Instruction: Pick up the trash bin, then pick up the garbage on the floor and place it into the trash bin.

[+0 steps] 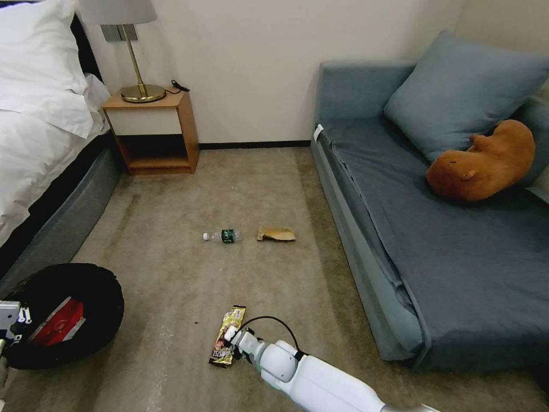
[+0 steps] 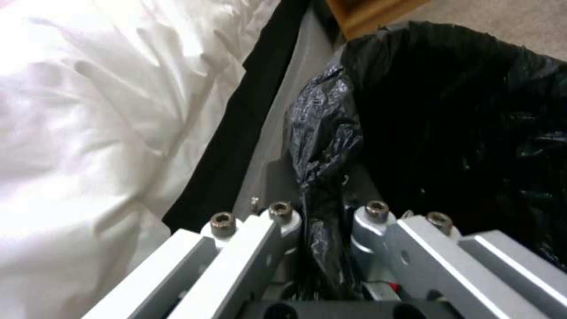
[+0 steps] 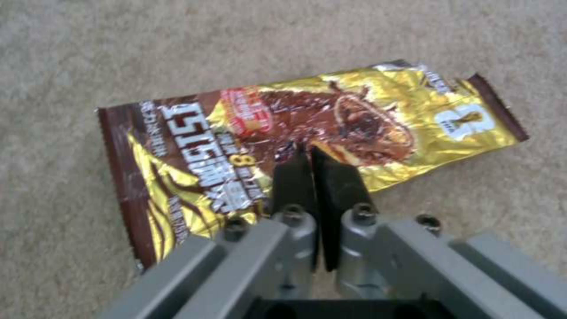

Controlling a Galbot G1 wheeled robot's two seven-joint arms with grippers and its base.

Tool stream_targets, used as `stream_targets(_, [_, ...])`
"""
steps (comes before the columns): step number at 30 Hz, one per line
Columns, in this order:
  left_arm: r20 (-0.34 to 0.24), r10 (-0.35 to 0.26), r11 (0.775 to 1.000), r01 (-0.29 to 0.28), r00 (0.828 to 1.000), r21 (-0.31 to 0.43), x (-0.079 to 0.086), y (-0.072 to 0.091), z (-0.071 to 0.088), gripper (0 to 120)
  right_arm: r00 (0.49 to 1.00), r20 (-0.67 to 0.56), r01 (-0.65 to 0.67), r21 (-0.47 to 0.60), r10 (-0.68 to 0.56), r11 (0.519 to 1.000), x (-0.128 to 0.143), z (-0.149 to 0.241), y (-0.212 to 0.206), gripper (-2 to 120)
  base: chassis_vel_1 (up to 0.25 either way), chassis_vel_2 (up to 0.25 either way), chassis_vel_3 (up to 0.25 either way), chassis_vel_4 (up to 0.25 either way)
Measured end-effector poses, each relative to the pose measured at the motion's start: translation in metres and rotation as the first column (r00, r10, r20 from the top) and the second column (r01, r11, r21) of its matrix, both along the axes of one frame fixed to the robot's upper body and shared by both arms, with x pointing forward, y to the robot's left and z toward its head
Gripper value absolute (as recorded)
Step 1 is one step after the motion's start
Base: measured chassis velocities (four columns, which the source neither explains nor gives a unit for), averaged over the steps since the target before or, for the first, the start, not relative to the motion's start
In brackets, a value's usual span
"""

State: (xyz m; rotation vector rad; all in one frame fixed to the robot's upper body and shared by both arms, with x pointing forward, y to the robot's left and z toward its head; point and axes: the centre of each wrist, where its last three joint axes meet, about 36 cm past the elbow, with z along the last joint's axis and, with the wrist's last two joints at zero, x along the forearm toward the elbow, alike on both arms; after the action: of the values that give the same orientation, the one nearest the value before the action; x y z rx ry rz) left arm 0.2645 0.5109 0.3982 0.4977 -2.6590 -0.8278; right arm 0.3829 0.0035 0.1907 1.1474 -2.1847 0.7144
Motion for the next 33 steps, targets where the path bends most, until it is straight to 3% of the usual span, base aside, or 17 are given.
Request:
stream_targets(8, [0.0,0.005,1.0,-0.005,1.0,0.0,0.0,0.001,0.0,5,1.0,0.008,-0.02,-0.011,0.02,1.0,-0.002,-0.004,0.005,36,0.0,0.0,0.0,0.0])
stream_targets(14, [0.0,0.014,1.0,-0.014,1.0,0.0,-0.002,0.003,0.0,5,0.999,0.01,-0.031,-0.017,0.031,0.999,-0.004,-0.006,0.005,53,0.0,0.0,0.0,0.0])
stream_targets(17, [0.002,0.023,1.0,-0.023,1.0,-0.002,-0.004,0.005,0.0,5,0.999,0.01,-0.038,-0.024,0.039,0.999,-0.006,-0.008,0.004,70,0.0,0.0,0.0,0.0])
stream_targets(21, [0.001,0.027,1.0,-0.027,1.0,-0.003,-0.006,0.006,-0.001,5,0.999,0.011,-0.043,-0.028,0.043,0.999,-0.007,-0.009,0.005,79,0.0,0.0,0.0,0.0])
stream_targets(24, [0.003,0.029,1.0,-0.029,1.0,-0.001,-0.009,0.006,0.0,5,0.999,0.007,-0.046,-0.03,0.046,0.999,-0.009,-0.011,0.006,94,0.0,0.0,0.0,0.0])
stream_targets(33, [0.015,0.028,1.0,-0.028,0.999,-0.001,-0.009,0.006,0.006,5,0.999,0.003,-0.047,-0.03,0.047,0.998,-0.012,-0.014,0.008,100,0.0,0.0,0.0,0.0])
